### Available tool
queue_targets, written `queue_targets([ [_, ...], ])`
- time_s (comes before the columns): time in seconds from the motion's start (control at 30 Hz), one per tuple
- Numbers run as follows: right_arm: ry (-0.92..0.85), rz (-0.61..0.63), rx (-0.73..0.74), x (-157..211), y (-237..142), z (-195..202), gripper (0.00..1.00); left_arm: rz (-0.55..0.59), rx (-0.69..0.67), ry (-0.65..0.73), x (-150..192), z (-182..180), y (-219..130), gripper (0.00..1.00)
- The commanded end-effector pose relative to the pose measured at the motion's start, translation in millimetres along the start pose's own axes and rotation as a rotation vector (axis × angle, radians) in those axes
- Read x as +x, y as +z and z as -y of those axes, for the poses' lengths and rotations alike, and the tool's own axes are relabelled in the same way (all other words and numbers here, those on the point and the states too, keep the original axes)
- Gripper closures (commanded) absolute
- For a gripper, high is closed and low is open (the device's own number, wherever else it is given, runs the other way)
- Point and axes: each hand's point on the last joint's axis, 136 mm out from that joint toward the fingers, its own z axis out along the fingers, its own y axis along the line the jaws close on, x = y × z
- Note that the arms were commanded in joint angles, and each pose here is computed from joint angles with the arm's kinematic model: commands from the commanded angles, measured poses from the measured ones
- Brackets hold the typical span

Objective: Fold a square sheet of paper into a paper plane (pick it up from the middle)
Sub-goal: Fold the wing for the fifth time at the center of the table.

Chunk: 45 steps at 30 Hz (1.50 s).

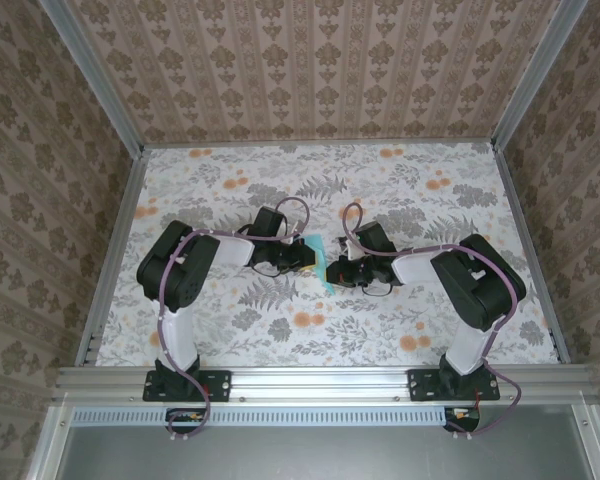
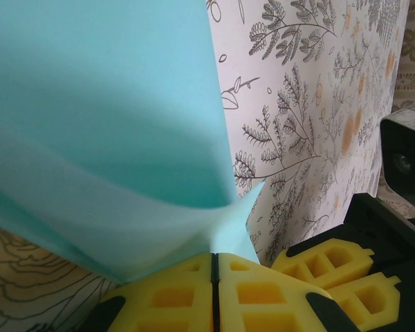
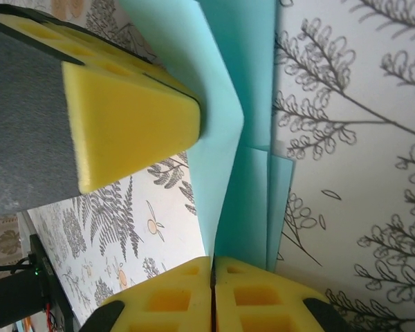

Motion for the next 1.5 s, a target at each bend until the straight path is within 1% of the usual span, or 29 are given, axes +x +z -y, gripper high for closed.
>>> queue_targets([
  [0.0,0.041,-0.071,0.025,17,1,9,0.88,-0.026,-0.062,-0.028,9,-19,5,0.91],
  [0.17,0.006,-0.052,0.005,13,-13,-7,0.82,-0.031,-0.071,-0.037,11,-22,5,0.92],
  [0.27,0.003,-0.06,0.01,17,-17,-8,0.81,-0.03,-0.074,-0.038,11,-23,6,0.92],
  [0.43,0.015,-0.077,0.021,23,-15,-2,0.84,-0.031,-0.077,-0.041,12,-24,6,0.92],
  [0.67,0.032,-0.125,0.048,32,-3,9,0.92,-0.03,-0.074,-0.041,12,-23,5,0.92],
  [0.83,0.041,-0.141,0.074,33,3,16,0.92,-0.027,-0.062,-0.042,10,-19,4,0.92],
  [0.97,0.048,-0.146,0.099,33,4,20,0.92,-0.018,-0.021,-0.035,6,-8,2,0.9],
  [1.07,0.051,-0.149,0.119,33,3,22,0.92,0.002,0.029,-0.006,-1,10,-3,0.87],
  [1.17,0.057,-0.16,0.147,35,2,27,0.92,0.01,0.045,0.022,-4,20,-8,0.85],
  [1.33,0.051,-0.163,0.169,35,0,29,0.92,-0.019,-0.003,0.001,2,6,-2,0.86],
  [1.47,0.037,-0.148,0.149,30,-2,20,0.9,-0.051,-0.062,-0.031,6,-6,6,0.89],
])
